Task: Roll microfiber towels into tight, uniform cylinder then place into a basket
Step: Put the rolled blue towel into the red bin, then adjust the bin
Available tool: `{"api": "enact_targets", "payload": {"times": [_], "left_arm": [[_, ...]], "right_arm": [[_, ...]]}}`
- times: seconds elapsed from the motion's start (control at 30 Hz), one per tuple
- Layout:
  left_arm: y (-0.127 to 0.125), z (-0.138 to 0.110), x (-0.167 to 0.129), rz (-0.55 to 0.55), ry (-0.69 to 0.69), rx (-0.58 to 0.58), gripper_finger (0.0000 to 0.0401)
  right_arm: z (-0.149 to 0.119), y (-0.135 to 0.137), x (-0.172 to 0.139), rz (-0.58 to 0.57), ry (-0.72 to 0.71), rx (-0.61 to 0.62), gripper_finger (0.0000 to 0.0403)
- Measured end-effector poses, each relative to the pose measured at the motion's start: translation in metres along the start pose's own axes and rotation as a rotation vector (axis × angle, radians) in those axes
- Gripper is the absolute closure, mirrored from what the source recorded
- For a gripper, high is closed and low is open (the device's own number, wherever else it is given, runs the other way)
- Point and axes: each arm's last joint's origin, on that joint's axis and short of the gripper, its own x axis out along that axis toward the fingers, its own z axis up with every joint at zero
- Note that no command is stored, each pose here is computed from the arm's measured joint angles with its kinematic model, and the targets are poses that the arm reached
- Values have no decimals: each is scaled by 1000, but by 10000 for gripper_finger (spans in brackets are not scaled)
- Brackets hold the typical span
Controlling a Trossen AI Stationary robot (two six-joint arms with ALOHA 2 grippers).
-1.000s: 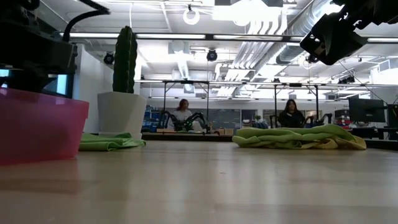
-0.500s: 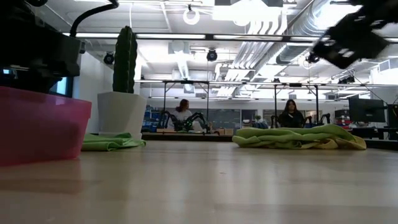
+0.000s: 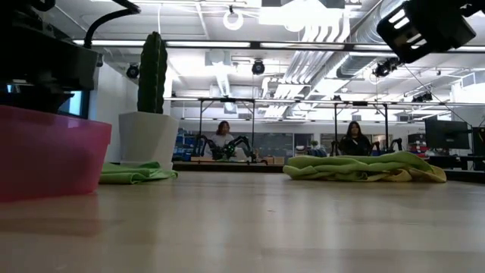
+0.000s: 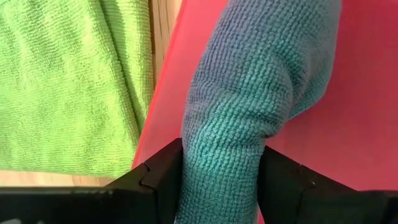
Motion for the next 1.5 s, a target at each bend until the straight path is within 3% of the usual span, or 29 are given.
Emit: {"api": "enact_targets", "payload": {"times": [0.4, 0.8, 1.2, 1.5], "left_arm": [[-6, 7, -1, -80, -57, -15, 237], [-1, 0, 0, -31, 12, 4, 234], [-2, 3, 0, -22, -29, 50, 147], [-1, 8, -16, -9, -21, 57, 127]], "right_arm": [[0, 0, 0, 0, 0, 1, 176], [0, 0, 0, 0, 0, 1, 176], [0, 0, 0, 0, 0, 1, 176], [0, 0, 0, 0, 0, 1, 176]]}}
